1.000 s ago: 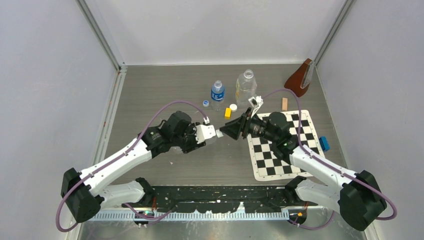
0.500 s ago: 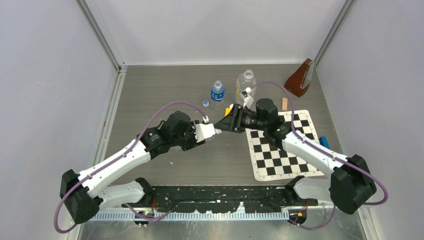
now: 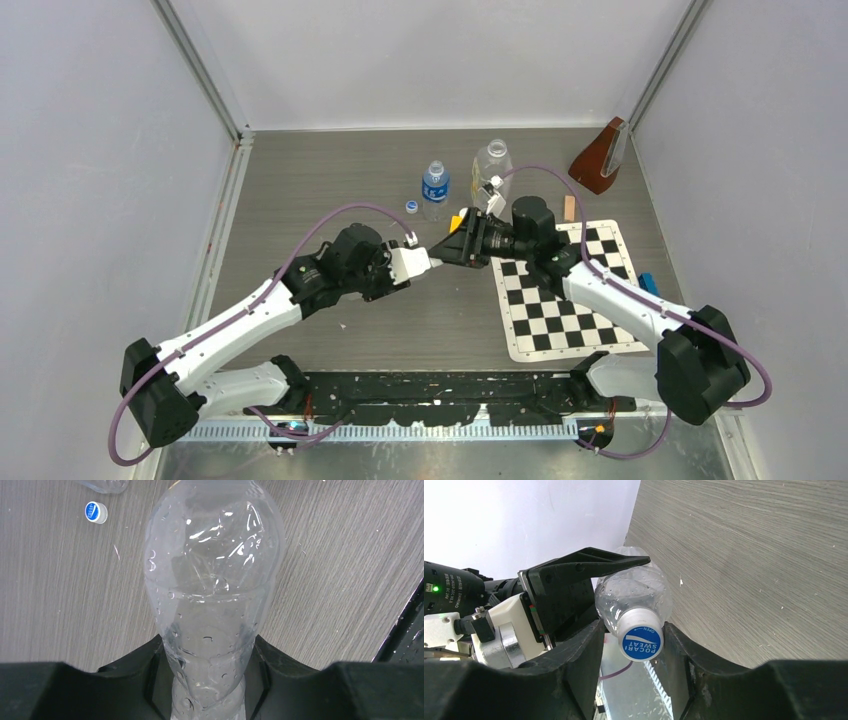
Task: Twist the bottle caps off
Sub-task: Unscrew the bottle cap from the plastic bottle.
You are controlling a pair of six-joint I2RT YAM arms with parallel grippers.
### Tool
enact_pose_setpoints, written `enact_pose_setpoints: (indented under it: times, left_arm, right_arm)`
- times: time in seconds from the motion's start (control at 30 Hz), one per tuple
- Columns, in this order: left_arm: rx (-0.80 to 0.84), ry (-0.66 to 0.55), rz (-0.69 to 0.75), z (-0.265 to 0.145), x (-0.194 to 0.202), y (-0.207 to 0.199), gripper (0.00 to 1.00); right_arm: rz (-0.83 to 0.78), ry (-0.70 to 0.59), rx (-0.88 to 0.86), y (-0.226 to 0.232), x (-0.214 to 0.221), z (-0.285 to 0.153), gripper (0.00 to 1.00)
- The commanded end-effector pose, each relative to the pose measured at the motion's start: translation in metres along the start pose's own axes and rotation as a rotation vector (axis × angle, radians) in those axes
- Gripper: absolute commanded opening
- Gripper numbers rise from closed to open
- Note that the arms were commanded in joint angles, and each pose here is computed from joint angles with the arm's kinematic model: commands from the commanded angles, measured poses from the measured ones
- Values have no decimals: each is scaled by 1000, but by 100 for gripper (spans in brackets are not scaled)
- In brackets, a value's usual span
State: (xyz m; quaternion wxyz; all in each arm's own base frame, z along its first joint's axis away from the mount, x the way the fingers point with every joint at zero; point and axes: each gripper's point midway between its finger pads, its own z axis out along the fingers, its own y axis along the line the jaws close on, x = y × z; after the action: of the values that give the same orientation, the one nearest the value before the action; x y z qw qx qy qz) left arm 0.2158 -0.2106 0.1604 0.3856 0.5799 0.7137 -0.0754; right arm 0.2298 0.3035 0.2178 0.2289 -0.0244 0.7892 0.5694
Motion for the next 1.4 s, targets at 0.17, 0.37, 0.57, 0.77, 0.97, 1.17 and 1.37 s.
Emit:
enact_pose_setpoints:
  times: [0.17,0.37,0.57,0.77,0.97,1.17,1.37]
  left_arm:
    - [-25,-33,15,0,-8,5,0]
    - [-20,-33,17,1,-9,4,0]
    - [-7,-41,13,1,-11,2,0]
    - [65,-118,15,-2,-25,-11,0]
    - [183,-225,11,-10,-43,-33,0]
    - [252,-261,8,-14,-50,-45,0]
    - [351,-299,12,-22,-57,-61,0]
  right_arm:
    - [-33,17,-71,16,0,-9,40]
    - [-57,47,-112,21,6,-11,32]
    - [-226,14,-251,38,9,-18,2]
    - [-477,-82,-355,47,11,-30,0]
    - [-761,-119,-376,43,14,-34,0]
    - [-953,-77,-388,38,20,-35,0]
    - [-1273,-33,-388,27,31,-41,0]
